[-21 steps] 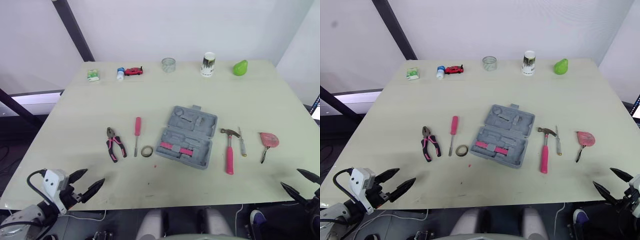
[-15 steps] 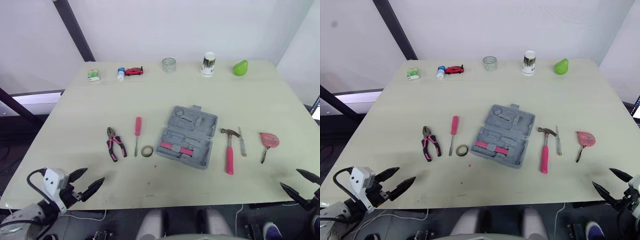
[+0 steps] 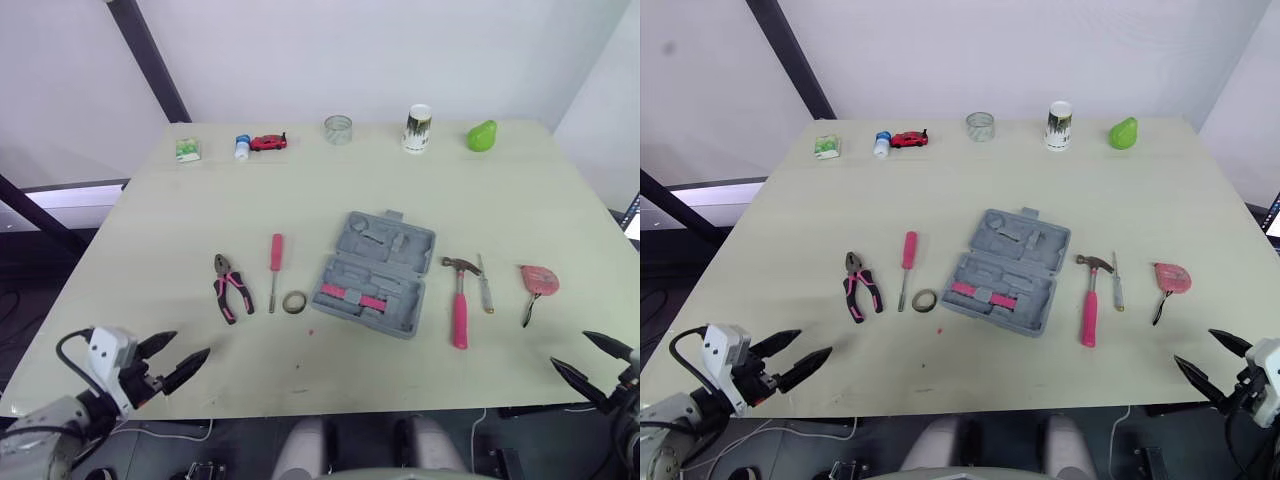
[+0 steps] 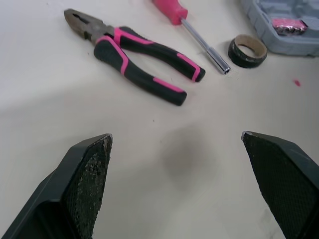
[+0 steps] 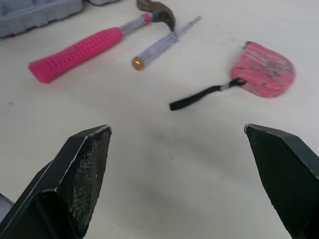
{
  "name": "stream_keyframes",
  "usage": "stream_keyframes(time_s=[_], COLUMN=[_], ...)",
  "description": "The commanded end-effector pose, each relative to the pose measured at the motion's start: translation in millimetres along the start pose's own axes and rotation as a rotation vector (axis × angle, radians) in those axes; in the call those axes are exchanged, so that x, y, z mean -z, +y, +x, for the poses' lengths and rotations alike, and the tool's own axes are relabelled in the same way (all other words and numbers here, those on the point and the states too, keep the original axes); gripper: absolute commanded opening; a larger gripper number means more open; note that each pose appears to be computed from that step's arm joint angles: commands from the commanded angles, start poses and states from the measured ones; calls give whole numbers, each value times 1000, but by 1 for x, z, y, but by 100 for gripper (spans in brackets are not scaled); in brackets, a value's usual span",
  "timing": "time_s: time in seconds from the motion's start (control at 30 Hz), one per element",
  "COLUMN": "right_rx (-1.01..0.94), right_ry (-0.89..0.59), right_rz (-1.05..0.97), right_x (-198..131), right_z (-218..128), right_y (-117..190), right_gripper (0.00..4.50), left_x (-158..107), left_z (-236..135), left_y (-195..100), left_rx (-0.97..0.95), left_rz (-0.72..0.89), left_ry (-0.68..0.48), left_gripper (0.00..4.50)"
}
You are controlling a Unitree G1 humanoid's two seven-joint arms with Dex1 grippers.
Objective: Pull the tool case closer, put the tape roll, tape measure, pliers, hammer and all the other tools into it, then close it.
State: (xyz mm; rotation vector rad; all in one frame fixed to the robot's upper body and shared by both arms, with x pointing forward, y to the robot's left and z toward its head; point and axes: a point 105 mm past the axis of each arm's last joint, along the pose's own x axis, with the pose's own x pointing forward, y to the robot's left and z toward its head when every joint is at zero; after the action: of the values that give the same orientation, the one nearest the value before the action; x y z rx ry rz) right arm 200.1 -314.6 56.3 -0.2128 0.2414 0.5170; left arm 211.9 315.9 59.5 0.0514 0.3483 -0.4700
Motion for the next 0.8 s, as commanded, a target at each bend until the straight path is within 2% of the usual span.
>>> stream_keyframes(time_s=[0.03, 0.23, 0.4, 0.47, 0.53, 0.57, 0.63, 0.77, 0.8], right_rx=[0, -70, -151, -189, -214, -221, -227, -233, -234], right_ry=[-43, -56, -27, -18, -9, -3, 11, 66, 86], right_rz=[-35, -30, -71, -96, -102, -103, -105, -114, -134], right_x=[-29, -59, -79, -85, -89, -91, -92, -89, -88], right_z=[22, 64, 112, 125, 138, 143, 150, 168, 174], right_y=[2, 20, 31, 37, 43, 45, 48, 52, 53], right_gripper=[450, 450, 450, 400, 315, 241, 175, 0, 0], left_x=[-25, -65, -85, -96, -104, -107, -111, -117, -115], left_z=[18, 53, 107, 126, 141, 147, 156, 179, 187], left_y=[-7, -17, -23, -24, -27, -27, -27, -30, -34], left_rx=[73, 213, 350, 379, 415, 426, 435, 452, 456], left_rz=[30, 94, 173, 172, 197, 207, 215, 224, 231], left_ry=[-46, -97, -71, -87, -86, -84, -83, -67, -48], left_gripper=[446, 446, 446, 394, 312, 244, 178, 3, 3])
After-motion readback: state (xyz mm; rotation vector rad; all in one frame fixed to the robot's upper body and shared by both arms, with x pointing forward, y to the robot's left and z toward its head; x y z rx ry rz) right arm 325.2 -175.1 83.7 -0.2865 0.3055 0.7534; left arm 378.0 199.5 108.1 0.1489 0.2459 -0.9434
